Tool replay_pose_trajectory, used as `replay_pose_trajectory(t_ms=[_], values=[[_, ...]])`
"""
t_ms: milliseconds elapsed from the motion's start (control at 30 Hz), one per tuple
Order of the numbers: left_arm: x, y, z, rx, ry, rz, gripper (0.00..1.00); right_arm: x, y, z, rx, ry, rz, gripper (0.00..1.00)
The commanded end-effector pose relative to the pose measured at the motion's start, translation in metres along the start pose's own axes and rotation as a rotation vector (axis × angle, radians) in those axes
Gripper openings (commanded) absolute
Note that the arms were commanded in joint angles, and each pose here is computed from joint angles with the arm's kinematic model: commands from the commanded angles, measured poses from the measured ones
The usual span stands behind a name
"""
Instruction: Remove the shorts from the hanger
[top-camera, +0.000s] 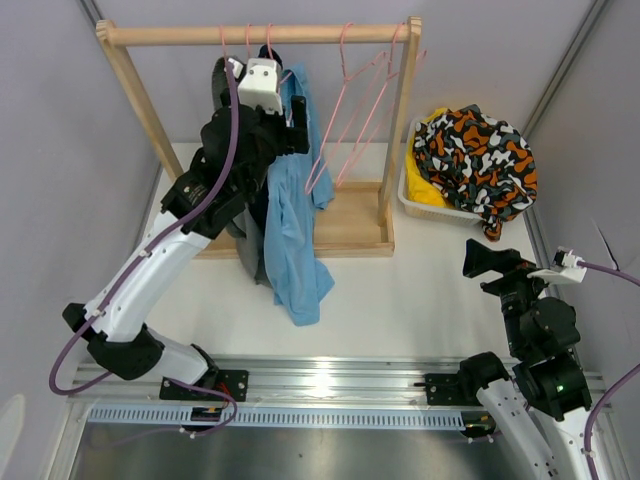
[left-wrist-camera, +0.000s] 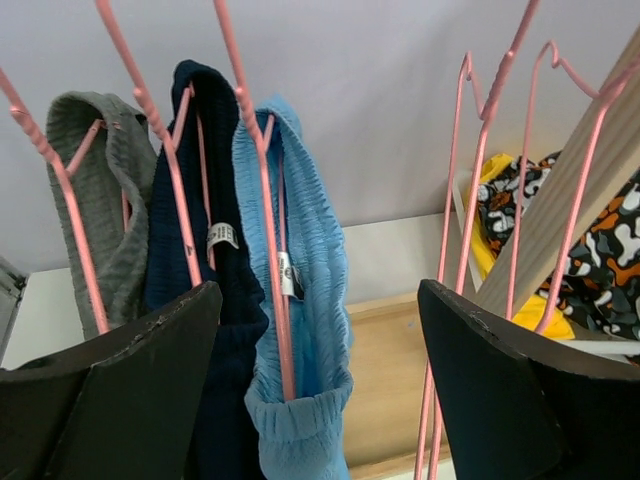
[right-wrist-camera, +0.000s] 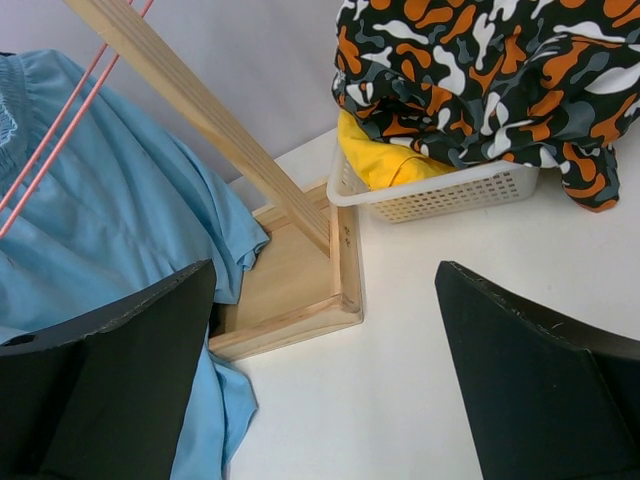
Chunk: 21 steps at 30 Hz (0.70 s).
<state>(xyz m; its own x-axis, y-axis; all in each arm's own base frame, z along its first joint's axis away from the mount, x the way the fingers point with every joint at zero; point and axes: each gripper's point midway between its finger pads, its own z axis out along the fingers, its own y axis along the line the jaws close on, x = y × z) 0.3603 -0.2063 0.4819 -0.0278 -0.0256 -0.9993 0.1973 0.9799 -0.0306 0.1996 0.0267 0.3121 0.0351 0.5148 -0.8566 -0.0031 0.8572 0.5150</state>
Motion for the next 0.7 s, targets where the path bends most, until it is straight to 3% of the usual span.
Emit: replay_pose_trajectory(t_ms=[0, 333, 533, 667], values=[[-0.024, 0.014, -0.004, -0.037, -0.053, -0.008, 0.86, -0.018, 0.008, -0.006, -0.027, -0.043, 0.014, 0.99], [0.012, 0.016, 0.022, -0.034, 0.025, -0.004, 0.84, -0.016, 0.008, -0.004, -0.026, -0.04, 0.006, 1.0], [0.029, 0.016, 0.04, -0.014, 0.062, -0.026, 0.66, -0.016, 0.008, -0.003, -0.025, -0.038, -0.001, 0.99], [0.032, 0.011, 0.043, 0.0, 0.068, -0.033, 0.45, -0.015, 0.008, -0.002, -0.026, -0.036, -0.003, 0.99]])
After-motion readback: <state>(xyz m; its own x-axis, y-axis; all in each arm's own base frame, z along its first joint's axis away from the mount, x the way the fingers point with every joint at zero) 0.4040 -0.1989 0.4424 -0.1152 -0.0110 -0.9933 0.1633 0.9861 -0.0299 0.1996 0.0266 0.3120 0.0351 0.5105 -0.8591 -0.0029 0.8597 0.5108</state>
